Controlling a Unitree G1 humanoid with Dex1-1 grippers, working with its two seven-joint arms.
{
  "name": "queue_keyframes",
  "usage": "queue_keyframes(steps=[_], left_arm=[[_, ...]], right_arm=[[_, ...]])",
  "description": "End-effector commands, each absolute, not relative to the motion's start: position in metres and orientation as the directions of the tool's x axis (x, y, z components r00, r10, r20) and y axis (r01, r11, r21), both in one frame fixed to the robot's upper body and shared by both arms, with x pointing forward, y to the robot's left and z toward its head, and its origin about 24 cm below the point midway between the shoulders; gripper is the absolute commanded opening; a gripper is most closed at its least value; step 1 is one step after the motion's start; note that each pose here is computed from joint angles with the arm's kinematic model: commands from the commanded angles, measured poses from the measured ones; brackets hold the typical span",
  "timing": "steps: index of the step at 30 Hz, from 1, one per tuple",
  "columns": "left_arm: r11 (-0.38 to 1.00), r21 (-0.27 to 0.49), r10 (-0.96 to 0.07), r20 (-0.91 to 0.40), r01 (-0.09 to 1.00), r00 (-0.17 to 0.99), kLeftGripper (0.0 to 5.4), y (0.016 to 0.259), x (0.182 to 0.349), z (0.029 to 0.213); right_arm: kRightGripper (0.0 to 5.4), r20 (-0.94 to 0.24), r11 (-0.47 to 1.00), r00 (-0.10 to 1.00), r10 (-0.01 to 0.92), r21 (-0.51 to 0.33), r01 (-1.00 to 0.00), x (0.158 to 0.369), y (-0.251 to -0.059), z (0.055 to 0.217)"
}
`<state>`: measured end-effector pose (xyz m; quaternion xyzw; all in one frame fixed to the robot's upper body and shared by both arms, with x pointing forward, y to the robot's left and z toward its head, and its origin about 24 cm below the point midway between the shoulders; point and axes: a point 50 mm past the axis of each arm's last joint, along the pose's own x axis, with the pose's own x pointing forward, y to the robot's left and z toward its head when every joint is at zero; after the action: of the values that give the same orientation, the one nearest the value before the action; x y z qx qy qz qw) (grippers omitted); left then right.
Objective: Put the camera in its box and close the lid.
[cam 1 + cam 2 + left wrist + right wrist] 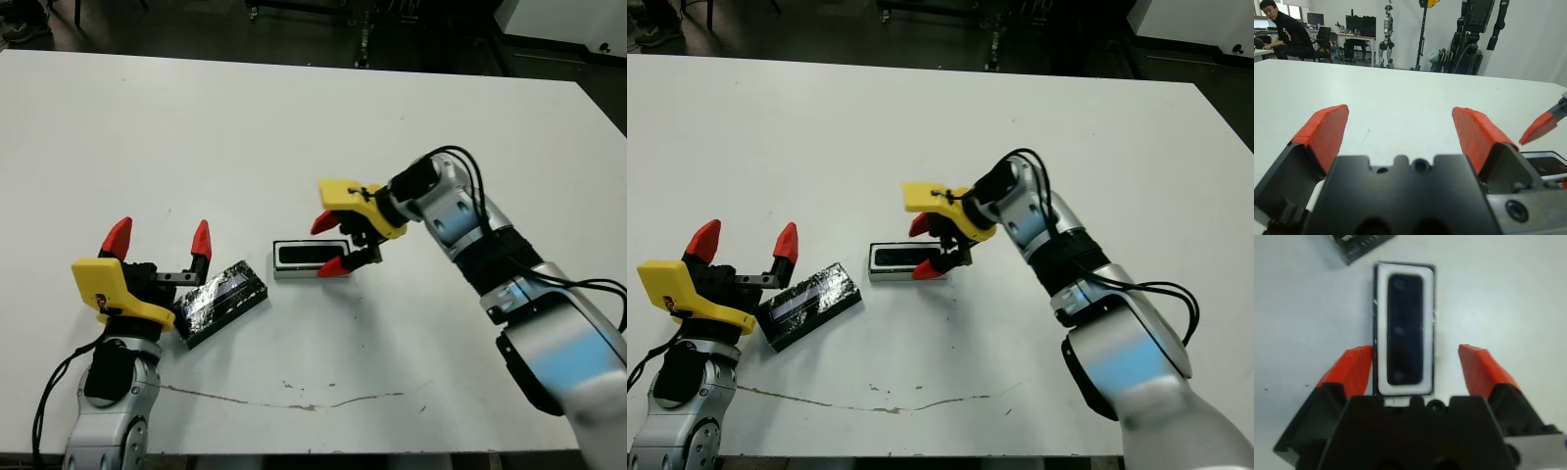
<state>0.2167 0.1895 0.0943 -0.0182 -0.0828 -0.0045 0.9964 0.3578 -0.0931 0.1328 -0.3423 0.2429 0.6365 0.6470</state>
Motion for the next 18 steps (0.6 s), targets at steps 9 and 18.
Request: queue_keyframes(steps=[9,18], left_arm=[[1.000,-0.024,0.001,0.142,0.003,0.990,5.40,0.191,0.214,0.091],[1.000,-0.024,-0.005,0.144,0.009,0.990,5.40,0.192,0.214,0.092]], right_arm=[[5.39,-0.606,0.089,0.213,0.766,-0.227,-0.970,0.365,-0.126,0.188],[5.19,-0.242,0.547,0.606,0.758,-0.272,-0.792,0.341,-0.148,0.210]])
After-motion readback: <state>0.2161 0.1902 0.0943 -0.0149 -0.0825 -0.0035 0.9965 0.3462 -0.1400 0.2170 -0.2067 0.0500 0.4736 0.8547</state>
